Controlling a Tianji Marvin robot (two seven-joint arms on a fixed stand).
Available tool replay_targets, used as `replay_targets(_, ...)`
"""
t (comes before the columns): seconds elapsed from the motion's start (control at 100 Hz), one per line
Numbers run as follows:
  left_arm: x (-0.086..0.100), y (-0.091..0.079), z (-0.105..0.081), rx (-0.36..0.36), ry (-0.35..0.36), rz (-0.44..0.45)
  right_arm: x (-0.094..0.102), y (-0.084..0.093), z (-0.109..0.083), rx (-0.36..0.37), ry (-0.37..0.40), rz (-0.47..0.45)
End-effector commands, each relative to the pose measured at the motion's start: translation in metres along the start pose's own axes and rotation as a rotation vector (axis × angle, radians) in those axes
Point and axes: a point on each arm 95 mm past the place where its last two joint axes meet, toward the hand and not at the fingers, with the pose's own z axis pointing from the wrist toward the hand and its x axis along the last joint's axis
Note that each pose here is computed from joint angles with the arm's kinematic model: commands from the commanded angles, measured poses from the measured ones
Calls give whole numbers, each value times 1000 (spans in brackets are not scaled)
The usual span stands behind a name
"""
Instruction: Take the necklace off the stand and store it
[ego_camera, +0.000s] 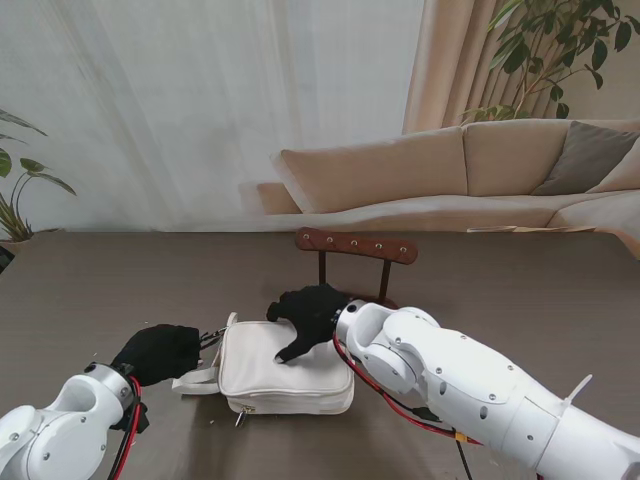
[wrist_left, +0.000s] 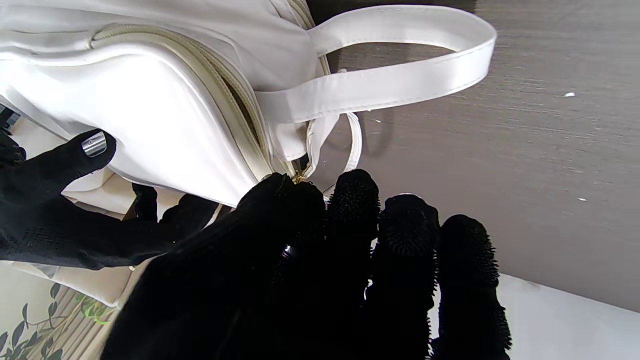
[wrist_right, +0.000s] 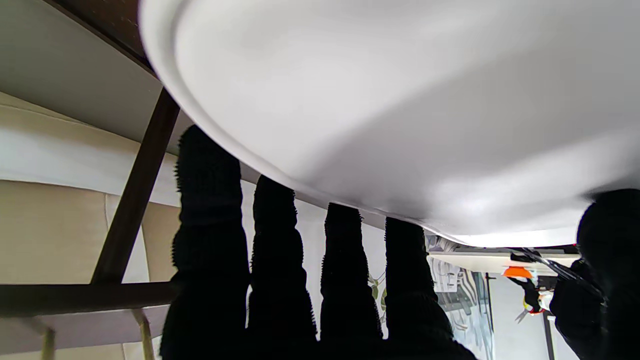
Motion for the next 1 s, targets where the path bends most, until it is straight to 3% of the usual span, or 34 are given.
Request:
replay_targets(0.0,0,1,-4,-18,-3,-1,0,-7,2,32,7,-12)
replay_targets(0.64,-15,5,-46,-48,-74,20,-21,-28,12,134,-16,-25)
replay_targets(0.8,-18,9,-54,-52,-92,25,-19,-30,18,123,-18,-14)
replay_targets(0.99,-17,11,-50,-54,-84,10,-16,-32,27,73,-16,42)
